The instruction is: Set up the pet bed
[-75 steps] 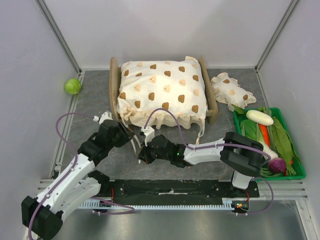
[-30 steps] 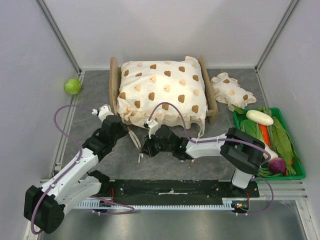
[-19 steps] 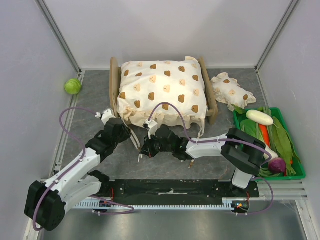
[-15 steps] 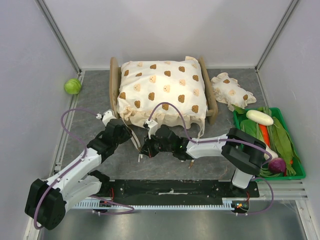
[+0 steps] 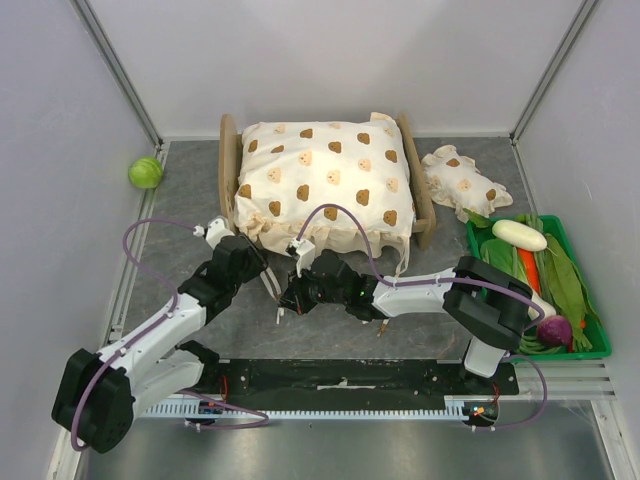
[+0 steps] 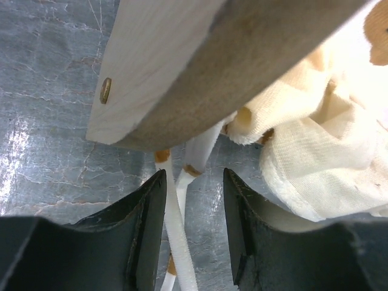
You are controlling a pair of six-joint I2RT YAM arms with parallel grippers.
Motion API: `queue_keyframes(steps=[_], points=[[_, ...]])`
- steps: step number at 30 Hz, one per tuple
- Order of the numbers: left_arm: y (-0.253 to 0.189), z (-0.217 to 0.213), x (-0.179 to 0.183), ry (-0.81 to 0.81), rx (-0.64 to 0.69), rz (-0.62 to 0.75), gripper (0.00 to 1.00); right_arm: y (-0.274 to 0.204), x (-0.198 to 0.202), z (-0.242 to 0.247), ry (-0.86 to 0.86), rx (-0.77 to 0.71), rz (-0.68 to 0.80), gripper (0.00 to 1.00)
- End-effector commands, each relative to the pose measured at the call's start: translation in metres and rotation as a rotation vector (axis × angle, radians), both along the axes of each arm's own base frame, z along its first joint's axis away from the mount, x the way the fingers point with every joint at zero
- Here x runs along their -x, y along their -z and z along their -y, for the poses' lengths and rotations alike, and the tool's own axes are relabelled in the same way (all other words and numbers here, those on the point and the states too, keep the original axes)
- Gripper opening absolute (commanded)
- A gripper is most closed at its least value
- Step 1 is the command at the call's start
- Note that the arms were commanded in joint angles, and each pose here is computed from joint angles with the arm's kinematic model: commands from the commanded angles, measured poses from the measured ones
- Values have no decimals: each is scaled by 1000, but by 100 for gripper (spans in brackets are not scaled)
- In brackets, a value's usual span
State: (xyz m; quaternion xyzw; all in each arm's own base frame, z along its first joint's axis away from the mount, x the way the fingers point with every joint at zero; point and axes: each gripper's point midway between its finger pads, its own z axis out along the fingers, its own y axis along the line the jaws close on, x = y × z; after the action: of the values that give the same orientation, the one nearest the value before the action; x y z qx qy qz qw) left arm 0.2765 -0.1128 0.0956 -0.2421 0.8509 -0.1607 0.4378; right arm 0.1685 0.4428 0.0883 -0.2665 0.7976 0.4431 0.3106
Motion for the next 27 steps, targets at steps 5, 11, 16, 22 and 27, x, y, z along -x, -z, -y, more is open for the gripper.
queue_keyframes(steps=[5,11,16,22,27], points=[[5,4,-13,-34,29,12,47,-23,0,-8,-16,-69,23,0],[5,1,-21,-59,17,41,42,-23,1,-7,-18,-70,21,0],[8,-2,-21,-63,-11,36,33,-23,1,-7,-18,-67,22,0],[7,-2,-21,-54,-16,39,8,-22,0,-7,-18,-67,22,0],[-7,0,-19,-25,-13,67,2,-25,-3,-7,-4,-71,28,0]])
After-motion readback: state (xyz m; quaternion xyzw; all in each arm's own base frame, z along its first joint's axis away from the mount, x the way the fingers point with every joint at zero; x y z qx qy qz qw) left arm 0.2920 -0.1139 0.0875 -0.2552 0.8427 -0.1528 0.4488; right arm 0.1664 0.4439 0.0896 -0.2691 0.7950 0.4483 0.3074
